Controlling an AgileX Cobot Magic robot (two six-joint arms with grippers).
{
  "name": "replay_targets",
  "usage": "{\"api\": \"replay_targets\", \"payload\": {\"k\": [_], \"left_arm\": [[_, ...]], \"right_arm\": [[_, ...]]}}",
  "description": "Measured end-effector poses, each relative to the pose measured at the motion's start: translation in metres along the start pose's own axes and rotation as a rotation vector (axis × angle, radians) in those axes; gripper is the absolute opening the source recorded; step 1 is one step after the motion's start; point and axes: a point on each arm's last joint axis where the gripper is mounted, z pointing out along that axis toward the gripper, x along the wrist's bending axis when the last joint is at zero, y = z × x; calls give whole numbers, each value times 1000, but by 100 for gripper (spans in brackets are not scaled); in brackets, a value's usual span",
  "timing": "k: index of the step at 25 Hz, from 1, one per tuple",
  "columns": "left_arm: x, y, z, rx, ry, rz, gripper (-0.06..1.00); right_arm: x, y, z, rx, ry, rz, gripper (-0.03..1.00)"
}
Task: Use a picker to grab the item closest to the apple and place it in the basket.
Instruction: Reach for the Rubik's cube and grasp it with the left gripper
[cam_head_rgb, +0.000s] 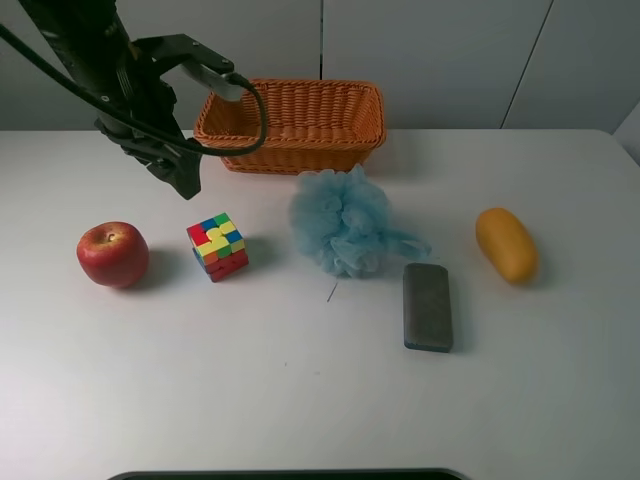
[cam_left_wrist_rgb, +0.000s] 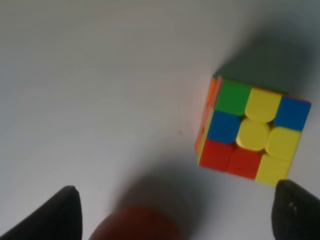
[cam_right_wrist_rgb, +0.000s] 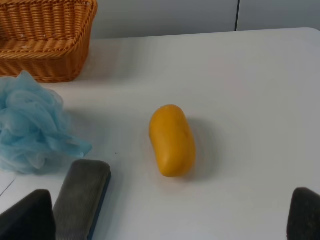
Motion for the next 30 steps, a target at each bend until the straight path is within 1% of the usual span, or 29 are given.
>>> {"api": "replay_targets", "payload": {"k": [2, 5, 8, 12, 16, 20, 30], "left_arm": [[-5, 10, 11, 5, -6, 27, 73], [-18, 22, 24, 10, -18, 92, 73], [-28, 27, 32, 31, -32, 144, 73], [-37, 22, 36, 105, -65, 172, 73], [-40, 20, 43, 133, -86, 184, 73], [-43, 19, 60, 175, -110, 188, 73], [-46, 16, 98, 221, -124, 182, 73]], "right_arm": [[0, 0, 0, 0, 0, 0, 70], [0, 0, 0, 0, 0, 0, 70], [0, 0, 0, 0, 0, 0, 70], [0, 0, 0, 0, 0, 0, 70], [0, 0, 0, 0, 0, 0, 70], [0, 0, 0, 0, 0, 0, 70], [0, 0, 0, 0, 0, 0, 70]]}}
